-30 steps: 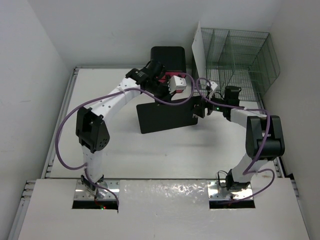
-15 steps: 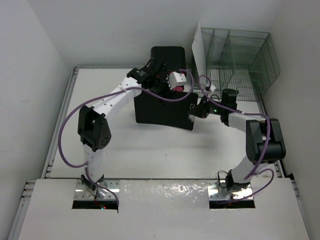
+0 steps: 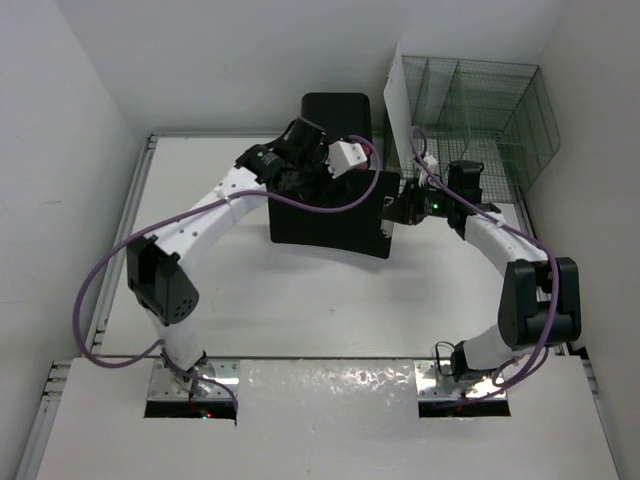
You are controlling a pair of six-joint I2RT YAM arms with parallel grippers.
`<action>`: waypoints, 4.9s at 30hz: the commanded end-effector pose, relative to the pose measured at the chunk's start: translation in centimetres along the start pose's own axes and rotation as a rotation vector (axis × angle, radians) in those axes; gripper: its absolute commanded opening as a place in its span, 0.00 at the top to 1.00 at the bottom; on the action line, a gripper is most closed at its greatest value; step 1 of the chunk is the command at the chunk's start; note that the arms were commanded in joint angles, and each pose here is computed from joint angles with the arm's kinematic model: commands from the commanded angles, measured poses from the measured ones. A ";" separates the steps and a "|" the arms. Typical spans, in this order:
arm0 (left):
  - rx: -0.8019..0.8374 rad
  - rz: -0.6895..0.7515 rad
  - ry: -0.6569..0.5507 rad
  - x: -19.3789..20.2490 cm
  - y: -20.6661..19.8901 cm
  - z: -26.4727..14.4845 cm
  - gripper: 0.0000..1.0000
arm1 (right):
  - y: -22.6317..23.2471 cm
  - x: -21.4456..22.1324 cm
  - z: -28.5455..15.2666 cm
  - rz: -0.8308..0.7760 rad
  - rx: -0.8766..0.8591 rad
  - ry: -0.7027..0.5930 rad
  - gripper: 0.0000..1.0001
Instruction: Organize the desk
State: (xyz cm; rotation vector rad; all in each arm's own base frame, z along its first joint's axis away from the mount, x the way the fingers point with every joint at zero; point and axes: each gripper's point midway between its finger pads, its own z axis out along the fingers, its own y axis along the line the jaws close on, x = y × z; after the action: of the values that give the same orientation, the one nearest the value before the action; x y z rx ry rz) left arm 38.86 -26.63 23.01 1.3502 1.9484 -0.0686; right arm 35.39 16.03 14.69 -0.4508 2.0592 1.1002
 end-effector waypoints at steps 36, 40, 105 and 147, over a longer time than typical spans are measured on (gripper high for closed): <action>-0.577 0.188 0.027 1.7 -8.2 -3.3 0.00 | 7.3 -13.7 -5.2 0.021 0.185 -0.258 1.00; -0.855 0.199 -0.078 2.0 -5.9 -3.6 0.00 | 8.0 -14.0 -5.2 0.030 0.157 -0.264 1.00; -1.412 0.417 -0.398 0.1 2.4 -4.8 1.00 | 9.2 -7.8 -3.6 0.069 0.050 -0.110 1.00; -1.306 0.383 -0.324 -0.6 -1.7 -4.1 0.97 | 5.9 -10.6 -2.9 0.036 0.442 -0.590 1.00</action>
State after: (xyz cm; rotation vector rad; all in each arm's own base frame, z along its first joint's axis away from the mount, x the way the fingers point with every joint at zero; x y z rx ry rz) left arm 37.95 -26.49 18.42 1.1129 1.1125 1.1009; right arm 35.82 17.97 23.40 0.1507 1.8256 0.7603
